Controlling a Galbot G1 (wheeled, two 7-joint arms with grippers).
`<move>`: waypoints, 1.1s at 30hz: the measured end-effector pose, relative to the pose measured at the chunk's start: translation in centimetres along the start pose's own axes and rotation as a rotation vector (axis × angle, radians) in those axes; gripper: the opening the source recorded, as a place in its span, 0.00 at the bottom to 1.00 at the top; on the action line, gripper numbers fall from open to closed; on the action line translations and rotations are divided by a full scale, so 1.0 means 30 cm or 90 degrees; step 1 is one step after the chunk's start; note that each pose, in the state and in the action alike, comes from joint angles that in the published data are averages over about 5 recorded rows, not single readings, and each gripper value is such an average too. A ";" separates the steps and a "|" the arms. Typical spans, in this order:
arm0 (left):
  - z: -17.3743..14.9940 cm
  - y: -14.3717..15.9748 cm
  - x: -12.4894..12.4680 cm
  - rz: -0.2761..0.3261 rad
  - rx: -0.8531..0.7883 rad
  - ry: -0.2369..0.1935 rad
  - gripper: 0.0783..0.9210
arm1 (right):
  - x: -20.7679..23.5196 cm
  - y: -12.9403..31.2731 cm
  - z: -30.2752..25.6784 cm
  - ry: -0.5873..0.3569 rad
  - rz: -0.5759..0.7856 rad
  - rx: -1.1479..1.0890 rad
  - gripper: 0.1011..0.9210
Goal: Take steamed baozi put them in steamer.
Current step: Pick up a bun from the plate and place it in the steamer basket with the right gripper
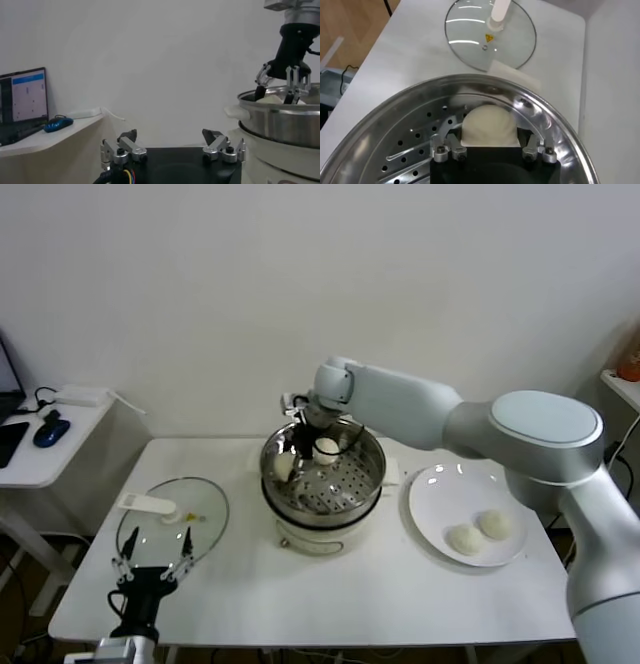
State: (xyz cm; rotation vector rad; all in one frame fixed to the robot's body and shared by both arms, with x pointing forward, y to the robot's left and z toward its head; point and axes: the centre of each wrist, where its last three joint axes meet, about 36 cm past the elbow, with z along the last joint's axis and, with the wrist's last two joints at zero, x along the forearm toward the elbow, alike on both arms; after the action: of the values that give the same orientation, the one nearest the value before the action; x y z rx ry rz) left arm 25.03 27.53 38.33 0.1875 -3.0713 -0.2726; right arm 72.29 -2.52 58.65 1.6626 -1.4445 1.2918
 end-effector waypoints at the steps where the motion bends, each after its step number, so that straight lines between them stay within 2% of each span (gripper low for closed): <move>1: 0.001 0.000 0.000 0.000 0.000 0.001 0.88 | -0.003 0.001 0.000 0.001 -0.001 0.000 0.75; 14: 0.010 0.000 -0.003 -0.002 0.002 0.004 0.88 | -0.027 0.004 -0.007 0.004 -0.009 0.004 0.75; 23: 0.012 -0.001 -0.004 -0.003 0.004 0.006 0.88 | -0.028 0.009 -0.002 0.007 -0.013 0.010 0.88; 33: 0.006 -0.001 -0.005 -0.005 0.004 0.006 0.88 | 0.084 0.022 0.015 0.005 -0.012 0.023 0.88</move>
State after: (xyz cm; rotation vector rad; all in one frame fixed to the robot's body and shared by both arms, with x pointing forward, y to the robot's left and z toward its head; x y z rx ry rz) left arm 25.17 27.56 38.15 0.2001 -3.0630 -0.2620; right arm 71.65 -4.07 60.69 1.6890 -1.4050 1.3192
